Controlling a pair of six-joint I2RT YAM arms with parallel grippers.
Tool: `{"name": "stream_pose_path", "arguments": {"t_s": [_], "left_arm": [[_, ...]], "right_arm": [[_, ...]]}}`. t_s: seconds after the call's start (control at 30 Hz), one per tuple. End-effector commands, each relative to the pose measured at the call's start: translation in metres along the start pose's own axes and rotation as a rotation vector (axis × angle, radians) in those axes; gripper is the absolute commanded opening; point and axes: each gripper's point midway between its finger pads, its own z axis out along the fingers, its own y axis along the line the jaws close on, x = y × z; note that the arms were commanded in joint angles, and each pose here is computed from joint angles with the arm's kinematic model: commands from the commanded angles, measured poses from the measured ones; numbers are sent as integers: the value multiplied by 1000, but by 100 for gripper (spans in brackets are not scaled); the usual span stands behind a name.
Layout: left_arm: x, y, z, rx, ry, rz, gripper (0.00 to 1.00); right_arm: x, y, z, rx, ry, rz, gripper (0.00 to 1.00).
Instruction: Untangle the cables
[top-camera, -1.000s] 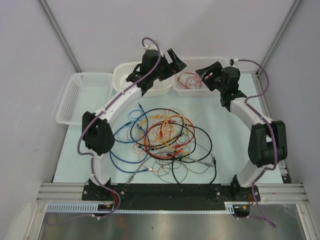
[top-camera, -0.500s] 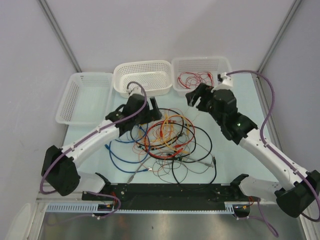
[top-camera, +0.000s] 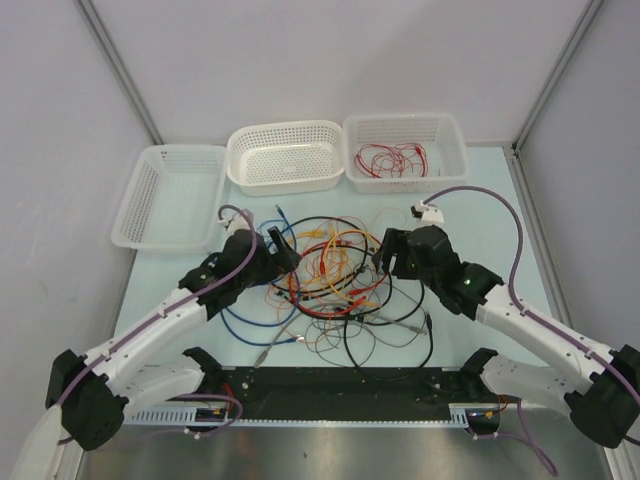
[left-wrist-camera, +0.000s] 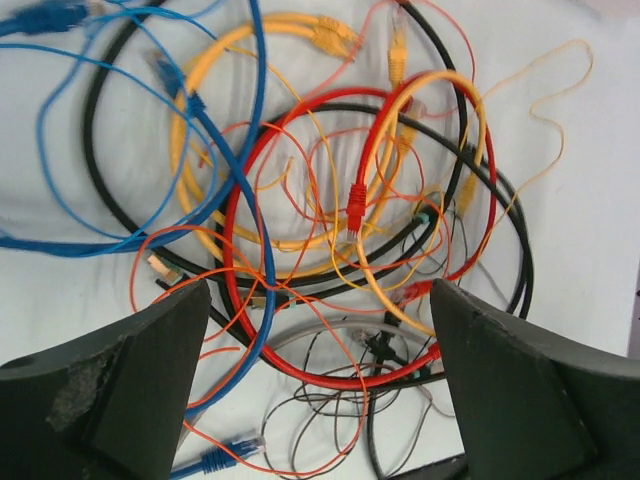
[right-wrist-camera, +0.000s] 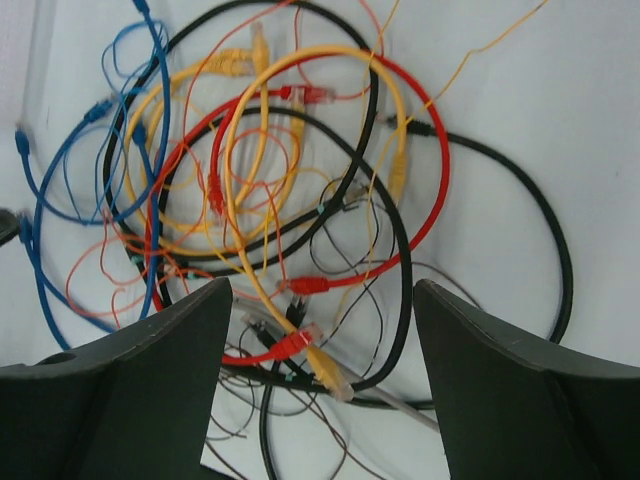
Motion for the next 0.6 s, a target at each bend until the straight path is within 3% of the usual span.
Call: {"name": "stream_pose_path", "arguments": {"t_s": [0.0, 0.23, 0.57], "left_arm": [[27, -24, 10, 153, 132, 134, 91], [59, -46, 53, 103, 340, 345, 73], [89, -47, 92, 55, 407, 309, 71]], "right_arm": [[2, 15, -18, -79, -31, 3, 78], [10, 2, -26, -33, -24, -7, 78], [15, -2, -30, -45, -25, -9, 78]]}}
